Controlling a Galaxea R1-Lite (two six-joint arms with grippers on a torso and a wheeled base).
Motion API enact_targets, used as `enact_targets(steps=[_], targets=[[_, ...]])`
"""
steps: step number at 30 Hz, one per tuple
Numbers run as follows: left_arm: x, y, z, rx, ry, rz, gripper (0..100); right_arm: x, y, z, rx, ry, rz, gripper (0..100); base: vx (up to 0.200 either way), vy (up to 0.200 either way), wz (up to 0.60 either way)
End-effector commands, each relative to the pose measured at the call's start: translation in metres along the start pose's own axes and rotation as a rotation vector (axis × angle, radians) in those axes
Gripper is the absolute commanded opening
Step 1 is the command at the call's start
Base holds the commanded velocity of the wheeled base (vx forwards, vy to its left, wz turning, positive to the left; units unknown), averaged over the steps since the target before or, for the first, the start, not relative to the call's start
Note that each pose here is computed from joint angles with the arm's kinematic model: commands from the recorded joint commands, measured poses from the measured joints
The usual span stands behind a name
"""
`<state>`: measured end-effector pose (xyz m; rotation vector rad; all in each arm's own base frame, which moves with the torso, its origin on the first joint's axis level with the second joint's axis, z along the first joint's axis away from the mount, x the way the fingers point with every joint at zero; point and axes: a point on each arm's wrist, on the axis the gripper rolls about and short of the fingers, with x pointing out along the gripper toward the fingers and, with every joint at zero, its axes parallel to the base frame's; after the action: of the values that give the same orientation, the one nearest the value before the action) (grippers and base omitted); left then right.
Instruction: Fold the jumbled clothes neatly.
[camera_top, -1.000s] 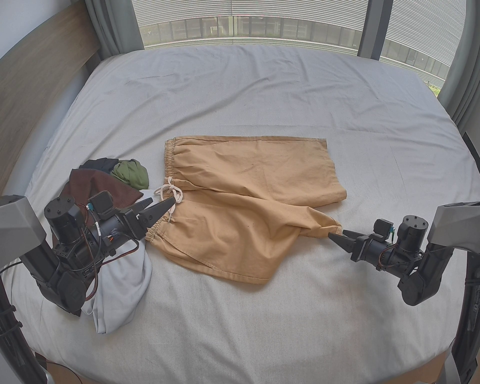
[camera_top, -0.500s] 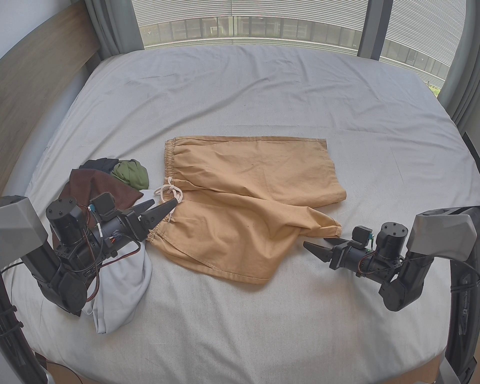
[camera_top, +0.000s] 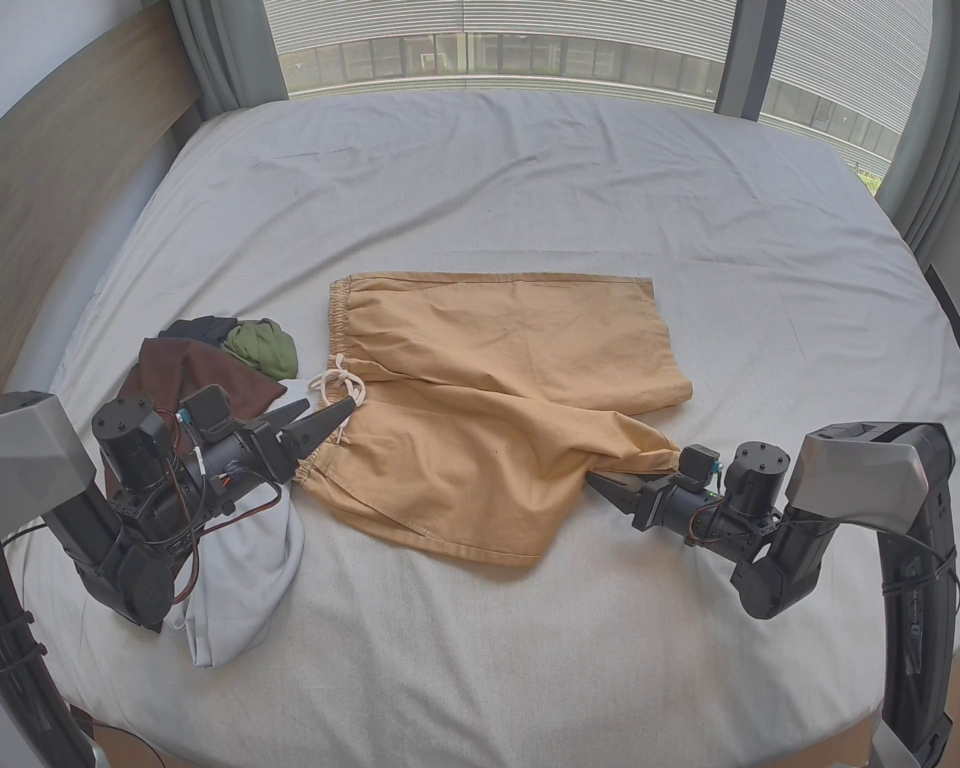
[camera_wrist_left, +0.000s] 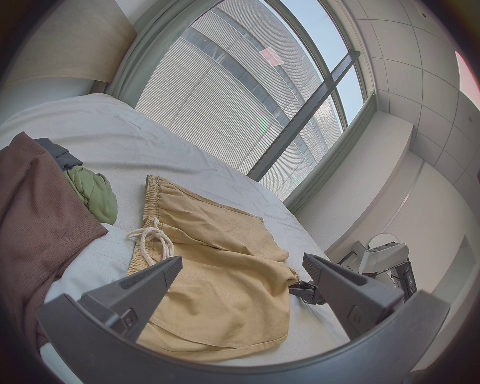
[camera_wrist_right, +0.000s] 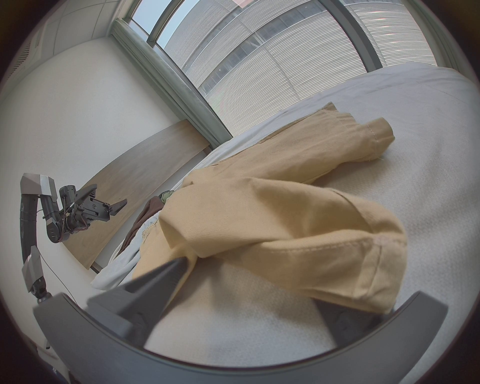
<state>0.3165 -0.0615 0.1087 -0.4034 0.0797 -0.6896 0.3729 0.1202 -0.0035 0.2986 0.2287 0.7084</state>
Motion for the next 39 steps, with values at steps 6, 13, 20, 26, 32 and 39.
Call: enact_targets(steps=[6,13,20,26,32,39], targets=[[0.0011,-0.0017,-0.0014,-0.002,0.005,-0.006,100,-0.0006,-0.0006,0.0017,0.001,-0.002,0.001,0,0.0,0.0,0.0],[0.001,-0.0015,-0.002,-0.003,0.006,-0.005,100,-0.0018,0.0018,0.005,0.001,-0.008,0.008,0,0.0,0.0,0.0],[0.0012,-0.0009,-0.0029,-0.003,0.008,-0.004,100,-0.0026,-0.001,0.0038,-0.042,-0.005,-0.001,0,0.0,0.0,0.0],[0.0013,-0.0007,-0.0033,-0.003,0.01,-0.004,100,-0.0029,-0.0019,0.0026,-0.043,-0.002,-0.005,100,0.0,0.0,0.0],[0.0013,-0.0007,-0.0033,-0.003,0.01,-0.004,100,-0.003,-0.0027,0.0065,-0.048,-0.014,-0.007,100,0.0,0.0,0.0],[0.0028,-0.0027,-0.005,-0.005,0.016,-0.011,100,-0.0036,-0.0035,0.0075,-0.05,-0.018,-0.009,100,0.0,0.0,0.0]])
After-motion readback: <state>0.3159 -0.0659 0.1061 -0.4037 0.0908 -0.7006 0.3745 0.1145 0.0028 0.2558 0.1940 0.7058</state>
